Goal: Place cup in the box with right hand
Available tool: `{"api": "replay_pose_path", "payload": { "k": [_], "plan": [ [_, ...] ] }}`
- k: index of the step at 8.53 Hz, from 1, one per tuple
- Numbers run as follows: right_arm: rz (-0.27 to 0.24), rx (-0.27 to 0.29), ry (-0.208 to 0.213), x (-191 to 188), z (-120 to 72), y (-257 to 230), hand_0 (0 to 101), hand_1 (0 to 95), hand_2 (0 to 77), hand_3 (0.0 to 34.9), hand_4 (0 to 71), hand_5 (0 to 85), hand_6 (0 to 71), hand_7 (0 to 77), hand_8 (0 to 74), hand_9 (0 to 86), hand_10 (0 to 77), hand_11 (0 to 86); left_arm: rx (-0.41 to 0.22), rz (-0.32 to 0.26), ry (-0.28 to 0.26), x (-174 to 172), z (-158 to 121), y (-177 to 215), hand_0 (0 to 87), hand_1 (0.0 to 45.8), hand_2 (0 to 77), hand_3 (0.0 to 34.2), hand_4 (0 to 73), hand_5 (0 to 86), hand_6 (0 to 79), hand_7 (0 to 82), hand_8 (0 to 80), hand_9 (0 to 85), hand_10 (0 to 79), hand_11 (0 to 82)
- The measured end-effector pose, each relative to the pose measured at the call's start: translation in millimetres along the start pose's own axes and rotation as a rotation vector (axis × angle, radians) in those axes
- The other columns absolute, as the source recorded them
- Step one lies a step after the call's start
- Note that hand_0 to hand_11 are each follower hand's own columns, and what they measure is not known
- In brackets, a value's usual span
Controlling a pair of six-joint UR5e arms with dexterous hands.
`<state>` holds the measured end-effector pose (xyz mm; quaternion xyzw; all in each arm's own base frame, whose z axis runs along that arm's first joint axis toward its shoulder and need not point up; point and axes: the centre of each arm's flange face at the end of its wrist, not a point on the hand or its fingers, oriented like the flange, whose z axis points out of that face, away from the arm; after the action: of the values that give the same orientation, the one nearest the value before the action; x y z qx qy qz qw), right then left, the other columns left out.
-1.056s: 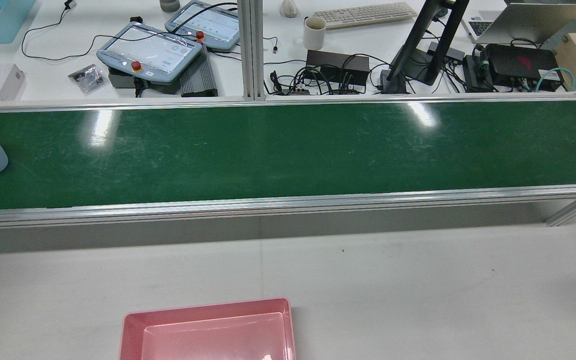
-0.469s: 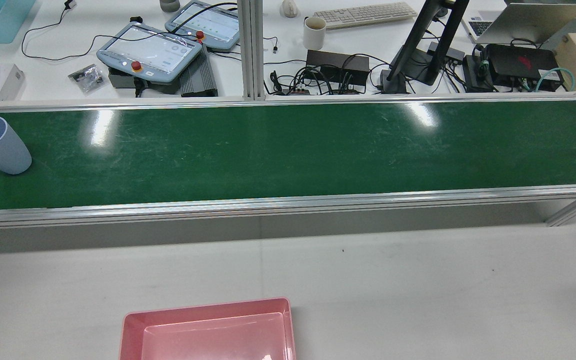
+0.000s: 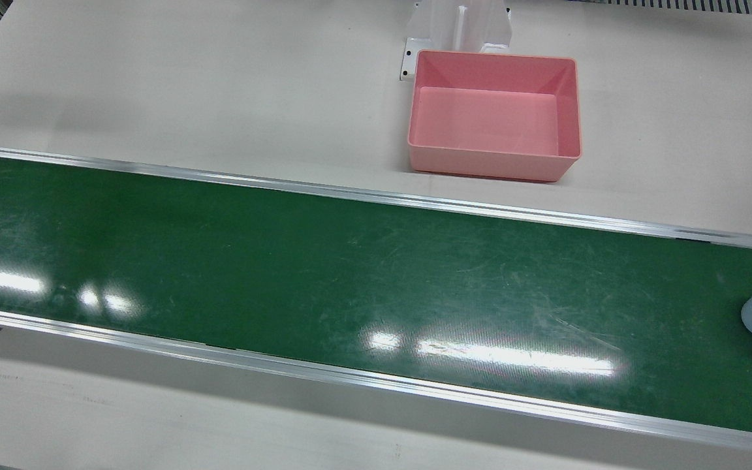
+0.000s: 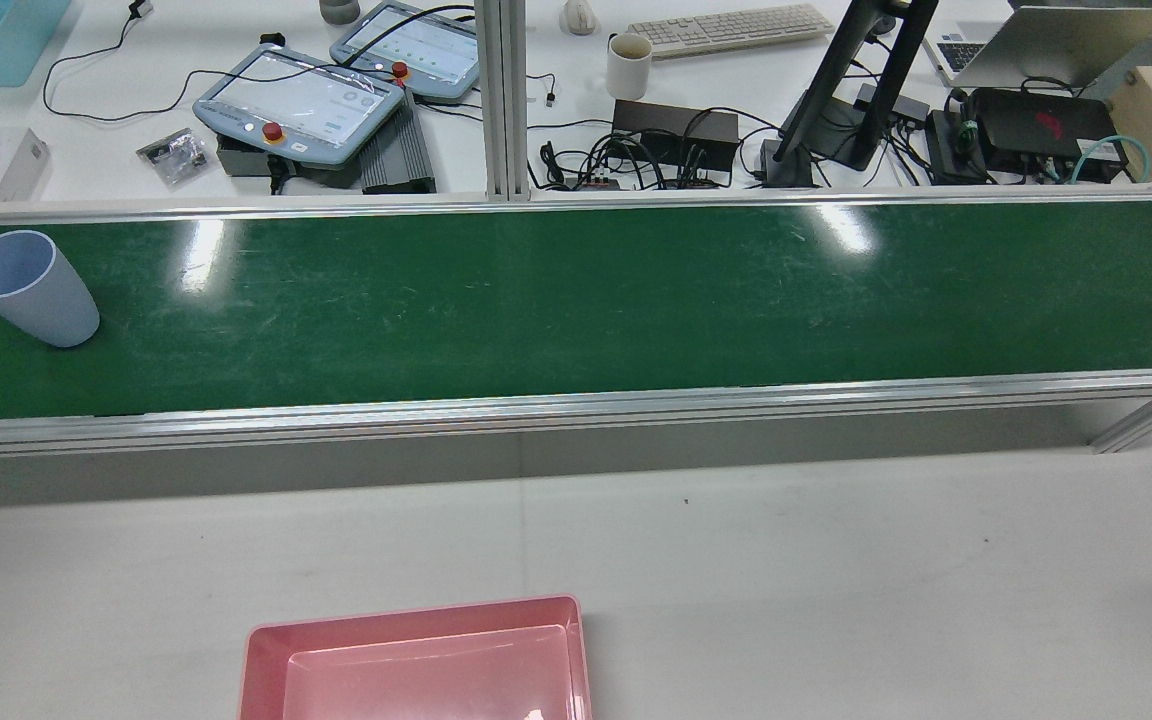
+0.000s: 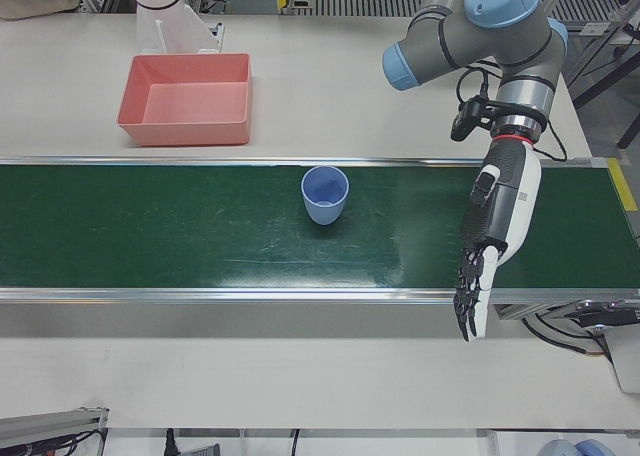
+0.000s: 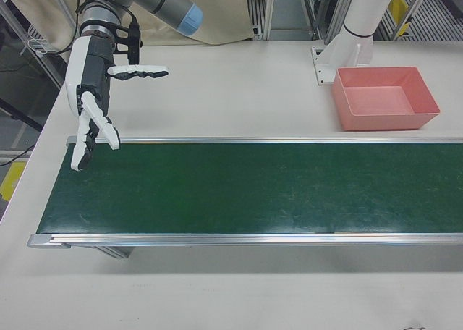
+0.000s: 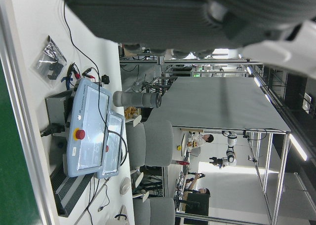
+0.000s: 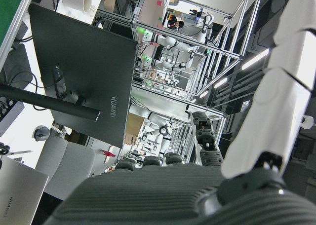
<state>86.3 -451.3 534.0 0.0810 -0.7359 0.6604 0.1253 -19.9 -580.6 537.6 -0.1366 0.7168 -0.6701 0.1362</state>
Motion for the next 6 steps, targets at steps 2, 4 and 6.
{"api": "replay_pose_path", "payload": {
  "k": [2, 4, 6],
  "plan": [
    [-0.002, 0.007, -0.021, -11.5, -5.5, -3.0, 47, 14.7, 7.1, 2.1, 1.1, 3.8, 1.1, 3.8, 0.5, 1.1, 0.5, 1.1, 0.000, 0.000, 0.000, 0.0, -0.1, 0.2, 0.0, 0.5, 0.5, 0.0, 0.0, 0.0, 0.0, 0.0, 0.0, 0.0, 0.0, 0.0],
    [-0.004, 0.021, -0.026, -14.7, -10.5, -8.6, 47, 14.7, 7.1, 2.0, 1.1, 3.8, 1.1, 3.8, 0.5, 1.1, 0.5, 1.1, 0.001, 0.000, 0.000, 0.0, -0.1, 0.0, 0.0, 0.5, 0.5, 0.0, 0.0, 0.0, 0.0, 0.0, 0.0, 0.0, 0.0, 0.0],
    [-0.006, 0.027, -0.045, -23.3, -13.7, -10.4, 47, 14.7, 7.1, 1.4, 1.1, 3.8, 1.1, 3.8, 0.5, 1.1, 0.5, 1.1, 0.001, 0.000, 0.000, 0.0, 0.0, -0.5, 0.0, 0.5, 0.5, 0.0, 0.0, 0.0, 0.0, 0.0, 0.0, 0.0, 0.0, 0.0]
  ]
}}
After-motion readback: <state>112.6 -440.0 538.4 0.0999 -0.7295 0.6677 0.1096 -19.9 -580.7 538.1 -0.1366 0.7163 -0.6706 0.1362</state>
